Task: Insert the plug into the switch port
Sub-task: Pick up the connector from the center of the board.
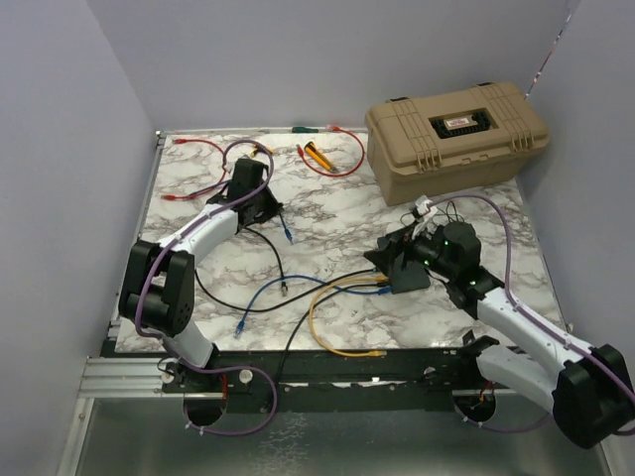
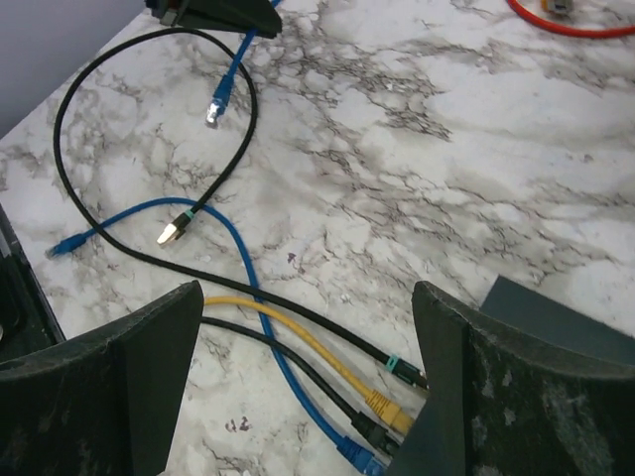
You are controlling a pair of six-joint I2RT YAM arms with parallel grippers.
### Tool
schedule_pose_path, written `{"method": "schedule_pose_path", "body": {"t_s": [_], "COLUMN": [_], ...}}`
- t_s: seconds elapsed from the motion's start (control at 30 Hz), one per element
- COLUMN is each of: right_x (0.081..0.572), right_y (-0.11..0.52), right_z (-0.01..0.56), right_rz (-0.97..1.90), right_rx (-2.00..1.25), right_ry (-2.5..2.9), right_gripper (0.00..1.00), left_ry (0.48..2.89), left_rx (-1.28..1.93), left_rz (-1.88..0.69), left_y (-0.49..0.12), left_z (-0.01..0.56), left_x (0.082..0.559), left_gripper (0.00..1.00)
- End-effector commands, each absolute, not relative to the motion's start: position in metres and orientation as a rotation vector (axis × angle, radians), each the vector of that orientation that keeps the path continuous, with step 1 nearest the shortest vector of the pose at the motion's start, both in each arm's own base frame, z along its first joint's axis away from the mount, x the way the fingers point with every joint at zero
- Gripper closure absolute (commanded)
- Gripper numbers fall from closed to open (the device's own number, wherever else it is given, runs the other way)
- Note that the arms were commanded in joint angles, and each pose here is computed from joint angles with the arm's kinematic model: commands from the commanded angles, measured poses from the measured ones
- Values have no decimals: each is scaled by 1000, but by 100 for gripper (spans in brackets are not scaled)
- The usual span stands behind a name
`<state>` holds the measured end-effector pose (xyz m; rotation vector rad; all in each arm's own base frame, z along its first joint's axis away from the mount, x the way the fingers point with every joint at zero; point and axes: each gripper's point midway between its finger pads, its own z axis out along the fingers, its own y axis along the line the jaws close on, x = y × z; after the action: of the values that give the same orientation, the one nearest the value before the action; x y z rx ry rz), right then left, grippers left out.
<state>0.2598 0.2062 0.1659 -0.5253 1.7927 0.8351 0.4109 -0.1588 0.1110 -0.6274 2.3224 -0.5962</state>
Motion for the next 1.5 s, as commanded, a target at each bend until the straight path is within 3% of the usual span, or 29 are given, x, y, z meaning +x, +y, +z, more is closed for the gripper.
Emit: {"method": "schedule_pose_path", "body": {"t_s": [0.0, 0.3, 0.5, 0.83, 1.07, 1.47], "right_x": [268, 253, 256, 265, 271, 283], "right_y": [234, 305, 334, 366, 377, 380], "right_z": [182, 177, 174, 156, 144, 132], "right_rz": [766, 581, 496, 402, 367, 208], "right_rx": [-698, -1041, -1088, -1160, -1228, -1251], "right_ry": [1679, 1388, 1267, 1184, 1167, 1124], "right_gripper": [10, 11, 13, 26, 43, 55], "left_ry": [2255, 2283, 2287, 2307, 2317, 2325], "left_rx": [-702, -721, -719, -716, -708, -706], "left_rz": [-525, -604, -617, -645, -689, -709], "left_y": [-160, -183, -189, -201, -208, -212], "left_z": [136, 137, 140, 141, 145, 146], "left_x": [406, 394, 389, 381, 378, 376], "left_gripper": [100, 100, 100, 100, 100, 99]}}
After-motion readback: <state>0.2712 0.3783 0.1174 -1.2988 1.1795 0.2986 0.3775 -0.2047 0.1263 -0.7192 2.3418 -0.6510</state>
